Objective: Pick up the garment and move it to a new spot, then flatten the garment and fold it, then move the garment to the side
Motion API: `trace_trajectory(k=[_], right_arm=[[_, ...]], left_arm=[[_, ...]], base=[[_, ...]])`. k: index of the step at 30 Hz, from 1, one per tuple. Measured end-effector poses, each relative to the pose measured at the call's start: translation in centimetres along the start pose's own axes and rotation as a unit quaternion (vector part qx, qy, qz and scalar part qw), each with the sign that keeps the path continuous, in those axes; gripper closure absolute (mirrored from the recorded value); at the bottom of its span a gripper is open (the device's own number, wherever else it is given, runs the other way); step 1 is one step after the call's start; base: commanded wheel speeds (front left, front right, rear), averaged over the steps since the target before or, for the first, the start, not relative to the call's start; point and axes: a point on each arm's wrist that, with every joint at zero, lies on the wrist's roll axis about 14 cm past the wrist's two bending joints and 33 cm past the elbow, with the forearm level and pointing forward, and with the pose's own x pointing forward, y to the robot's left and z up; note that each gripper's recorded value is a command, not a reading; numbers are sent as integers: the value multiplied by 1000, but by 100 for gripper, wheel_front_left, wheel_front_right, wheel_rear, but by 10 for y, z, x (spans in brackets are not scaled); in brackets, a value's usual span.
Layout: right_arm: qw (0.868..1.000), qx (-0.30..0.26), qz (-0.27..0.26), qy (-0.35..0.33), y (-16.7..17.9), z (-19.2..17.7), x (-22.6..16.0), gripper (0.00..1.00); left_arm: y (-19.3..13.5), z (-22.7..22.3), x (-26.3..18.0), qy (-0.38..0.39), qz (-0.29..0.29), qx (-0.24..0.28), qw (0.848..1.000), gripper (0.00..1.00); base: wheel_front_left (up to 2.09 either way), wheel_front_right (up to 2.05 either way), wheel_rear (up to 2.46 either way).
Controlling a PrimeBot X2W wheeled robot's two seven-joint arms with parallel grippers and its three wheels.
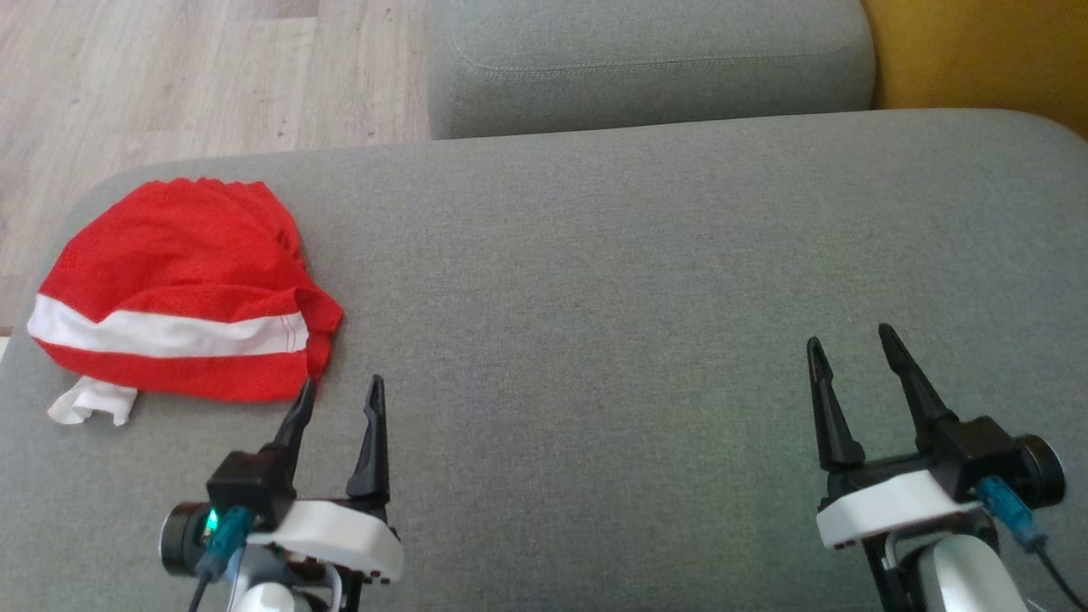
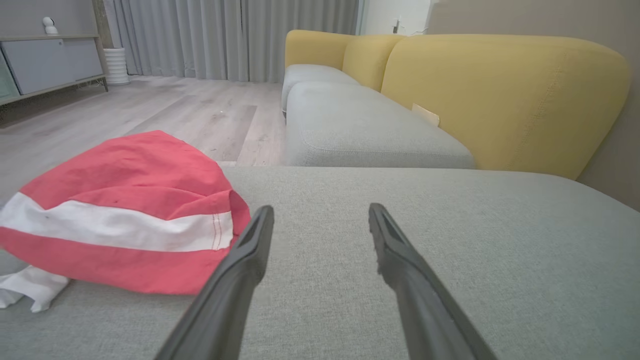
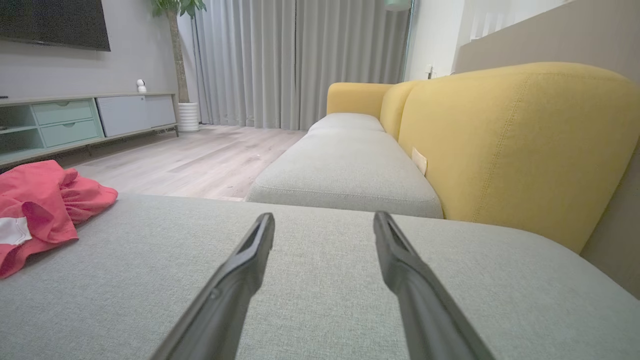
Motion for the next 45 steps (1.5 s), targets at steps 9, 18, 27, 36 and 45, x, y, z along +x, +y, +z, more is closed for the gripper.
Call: trace_trajectory(k=[9,18,27,36,45], right_arm=[[999,22,5,-26,4,11,2,0],[995,101,-22,-14,-5,-6,-4,0],[992,119,-24,20,-2,-28,-9,0],[992,124,-23,28,0,-33,-10,0],[991,129,-21,34,2,-36,-9,0]], left_arm=[[4,18,2,-37,11,-20,999,0],[8,27,-5,-60,-7,-54,997,0],[13,14,-9,-42,1,-81,996,0],[14,13,-10,-40,5,-80,996,0],[13,11,-11,-37,5,-80,996,0]], base=[[0,0,0],[0,0,0],[0,0,0],[0,0,0],[0,0,0]])
